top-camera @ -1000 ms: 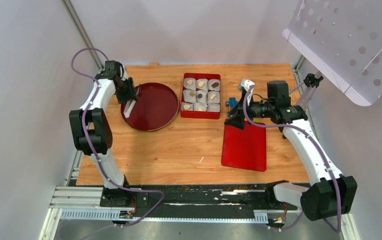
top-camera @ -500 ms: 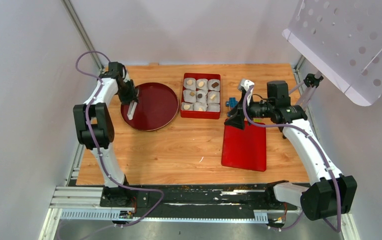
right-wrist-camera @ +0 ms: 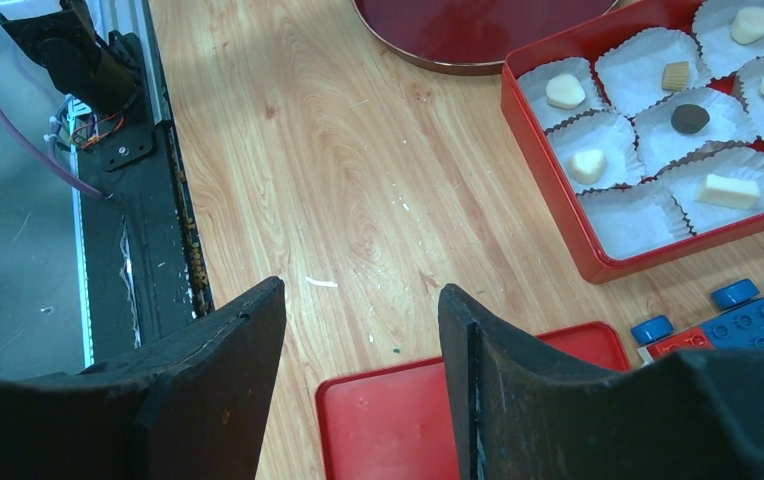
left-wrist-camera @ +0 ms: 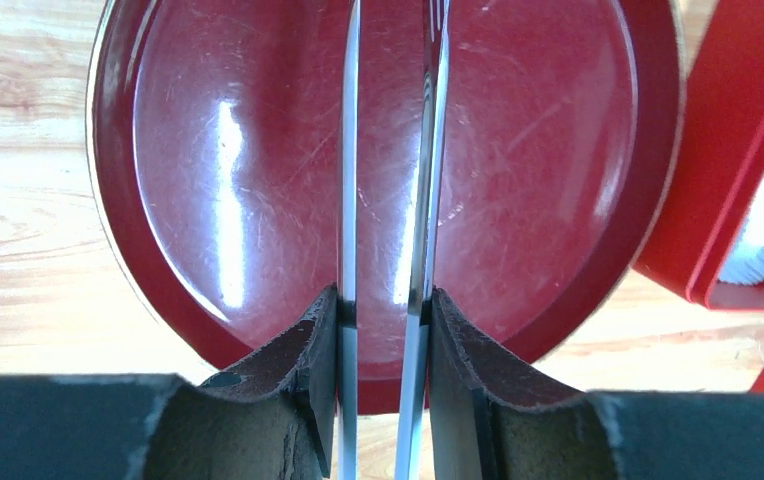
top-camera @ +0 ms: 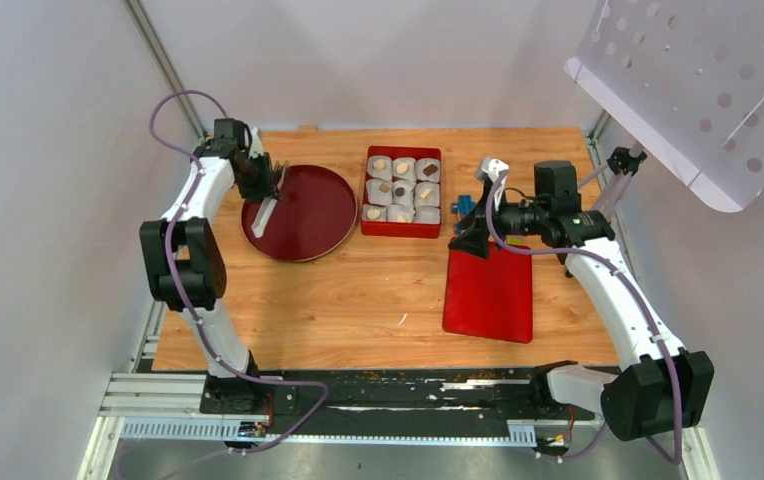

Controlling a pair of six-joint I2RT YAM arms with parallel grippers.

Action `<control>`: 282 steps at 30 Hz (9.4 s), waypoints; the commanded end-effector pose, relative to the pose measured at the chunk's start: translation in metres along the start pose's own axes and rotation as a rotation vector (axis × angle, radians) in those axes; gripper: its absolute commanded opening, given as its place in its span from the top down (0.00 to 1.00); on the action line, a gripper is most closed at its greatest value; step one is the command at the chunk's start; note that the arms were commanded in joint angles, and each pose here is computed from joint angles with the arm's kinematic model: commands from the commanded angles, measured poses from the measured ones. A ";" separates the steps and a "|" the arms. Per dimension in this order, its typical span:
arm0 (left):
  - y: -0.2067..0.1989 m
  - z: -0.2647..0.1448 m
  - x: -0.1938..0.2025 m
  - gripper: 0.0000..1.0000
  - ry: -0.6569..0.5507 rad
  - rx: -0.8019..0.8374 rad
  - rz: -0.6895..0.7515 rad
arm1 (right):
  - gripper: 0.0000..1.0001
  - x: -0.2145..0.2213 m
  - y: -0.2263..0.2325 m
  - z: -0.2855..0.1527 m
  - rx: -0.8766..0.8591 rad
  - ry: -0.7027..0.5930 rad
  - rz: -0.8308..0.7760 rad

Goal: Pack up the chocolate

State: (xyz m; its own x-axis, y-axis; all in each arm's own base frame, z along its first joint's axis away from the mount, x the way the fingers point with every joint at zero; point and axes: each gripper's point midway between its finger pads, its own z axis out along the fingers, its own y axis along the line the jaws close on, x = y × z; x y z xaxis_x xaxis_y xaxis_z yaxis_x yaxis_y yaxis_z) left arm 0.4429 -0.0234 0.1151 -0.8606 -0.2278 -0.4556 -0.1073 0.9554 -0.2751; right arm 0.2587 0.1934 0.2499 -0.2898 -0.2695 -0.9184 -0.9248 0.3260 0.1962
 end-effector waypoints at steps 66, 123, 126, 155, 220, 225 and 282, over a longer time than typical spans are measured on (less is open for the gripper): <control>-0.255 0.014 0.088 0.95 0.220 0.550 0.955 | 0.43 0.014 -0.047 -0.059 0.358 0.001 0.069; -0.228 -0.099 0.065 0.64 0.024 0.545 1.178 | 0.42 0.026 -0.048 -0.056 0.348 0.020 0.073; -0.189 -0.114 0.095 0.63 0.104 0.556 1.251 | 0.43 0.025 -0.048 -0.056 0.350 0.020 0.074; 0.046 -0.080 0.228 0.49 0.378 0.414 1.457 | 0.41 0.031 -0.044 -0.053 0.328 0.015 0.102; -0.074 -0.145 0.070 0.03 -0.445 0.405 0.308 | 0.69 0.123 -0.031 0.138 -0.301 0.524 -0.723; -0.076 -0.142 0.071 0.03 -0.437 0.423 0.306 | 0.70 0.121 -0.005 0.126 -0.321 0.500 -0.713; -0.137 -0.164 0.061 0.05 -0.447 0.414 0.931 | 1.00 0.226 0.068 -0.037 -0.354 0.887 -0.424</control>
State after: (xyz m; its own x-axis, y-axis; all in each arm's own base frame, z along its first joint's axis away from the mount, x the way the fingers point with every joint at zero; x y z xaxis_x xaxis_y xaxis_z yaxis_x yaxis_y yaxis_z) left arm 0.3203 -0.1288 0.2479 -0.3730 0.2882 -0.8820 0.6741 0.7373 -0.0442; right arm 0.1357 0.1243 0.0231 0.1139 -0.9179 -0.3801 -0.9860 -0.1512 0.0699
